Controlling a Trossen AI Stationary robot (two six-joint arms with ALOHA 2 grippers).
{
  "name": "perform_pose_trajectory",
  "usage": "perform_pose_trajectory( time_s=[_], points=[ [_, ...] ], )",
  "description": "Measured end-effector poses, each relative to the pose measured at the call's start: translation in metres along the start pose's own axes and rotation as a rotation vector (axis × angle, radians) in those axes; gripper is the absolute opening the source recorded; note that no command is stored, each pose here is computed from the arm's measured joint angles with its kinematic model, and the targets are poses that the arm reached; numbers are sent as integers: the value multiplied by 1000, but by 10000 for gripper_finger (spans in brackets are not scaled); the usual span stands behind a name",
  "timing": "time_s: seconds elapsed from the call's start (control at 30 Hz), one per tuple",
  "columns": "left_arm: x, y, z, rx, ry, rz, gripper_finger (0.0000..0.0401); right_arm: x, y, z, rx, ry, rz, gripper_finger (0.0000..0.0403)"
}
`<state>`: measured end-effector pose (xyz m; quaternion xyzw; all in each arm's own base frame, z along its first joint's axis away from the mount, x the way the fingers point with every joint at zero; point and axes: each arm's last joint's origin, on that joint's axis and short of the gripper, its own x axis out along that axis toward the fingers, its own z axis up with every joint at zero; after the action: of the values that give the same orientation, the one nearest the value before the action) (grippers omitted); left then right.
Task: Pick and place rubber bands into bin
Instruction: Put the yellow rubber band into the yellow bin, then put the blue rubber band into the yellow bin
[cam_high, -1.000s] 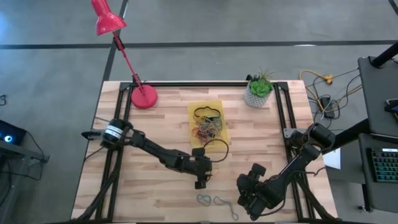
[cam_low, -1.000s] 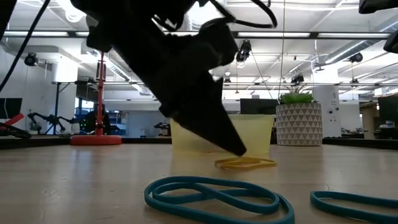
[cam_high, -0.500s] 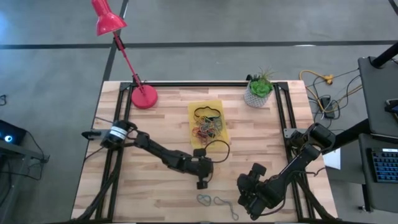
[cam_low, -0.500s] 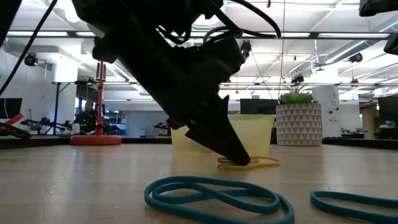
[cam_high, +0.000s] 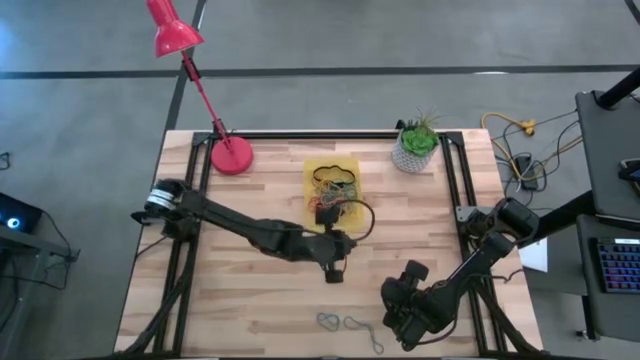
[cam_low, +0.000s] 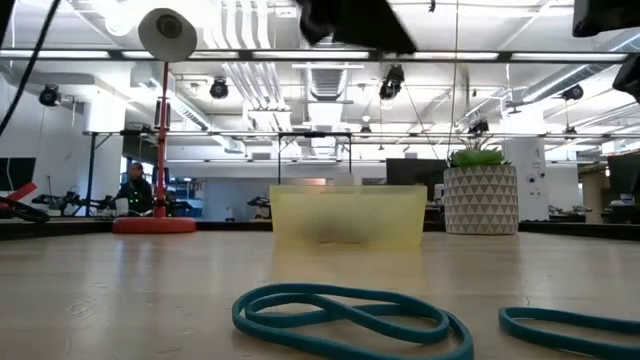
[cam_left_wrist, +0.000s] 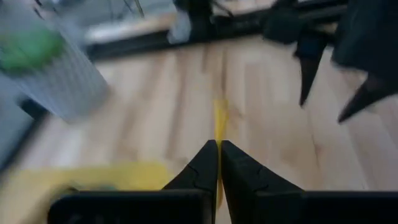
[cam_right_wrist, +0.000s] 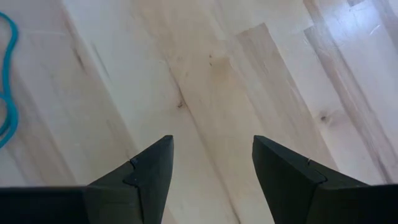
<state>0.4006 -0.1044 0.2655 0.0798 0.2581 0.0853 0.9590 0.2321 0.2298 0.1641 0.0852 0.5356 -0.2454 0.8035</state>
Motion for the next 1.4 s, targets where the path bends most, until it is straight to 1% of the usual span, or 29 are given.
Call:
perform_pose_trajectory(
  time_s=[0.1, 0.13, 0.2, 0.23, 0.27, 0.3, 0.4, 0.5, 0.57, 0.67, 0.73, 0.8, 0.9, 1.03, 1.2, 1.3, 1.4],
  points=[
    [-17, 13, 25, 63, -63, 61, 0, 2, -1, 1, 4, 1, -4, 206],
    [-23, 20, 32, 77, -74, 106, 0, 3, -1, 1, 6, 1, -6, 206],
    [-29, 36, 41, 96, -69, 229, 0, 4, -2, 2, 9, 2, -10, 206],
    [-28, 46, 41, 101, -49, 296, 0, 4, -2, 2, 10, 2, -10, 206],
    [-24, 56, 38, 101, -19, 345, 0, 4, -2, 3, 13, 3, -10, 206],
    [-18, 67, 33, 97, 10, 369, 0, 4, -3, 3, 14, 3, -11, 206],
    [7, 100, 10, 28, 108, 383, 0, 4, -2, 3, 22, 2, -10, 206],
    [29, 127, -13, -88, 190, 352, 4, 4, -2, 3, 80, 2, -7, 206],
    [41, 136, -26, -157, 242, 282, 17, 3, -1, 4, 118, 0, 1, 206],
    [53, 131, -45, -250, 333, 207, 49, -1, 4, 6, 119, 16, 40, 206],
    [52, 123, -50, -263, 370, 191, 75, -4, 8, 6, 70, 33, 78, 206],
    [49, 112, -48, -252, 353, 172, 104, -9, 15, 6, 16, 27, 136, 206],
    [39, 93, -44, -204, 360, 129, 146, -14, 23, 7, -74, 3, 212, 206],
    [22, 71, -35, -96, 359, 67, 190, -15, 33, 10, -122, -48, 309, 206],
    [-3, 44, -26, -46, 320, 8, 217, -5, 45, 10, -170, -84, 370, 206],
    [-16, 28, -23, -13, 298, -1, 219, 5, 59, 8, -208, -80, 404, 206],
    [-30, 17, -20, 15, 270, 2, 219, 14, 74, 7, -261, -80, 394, 206]
  ],
)
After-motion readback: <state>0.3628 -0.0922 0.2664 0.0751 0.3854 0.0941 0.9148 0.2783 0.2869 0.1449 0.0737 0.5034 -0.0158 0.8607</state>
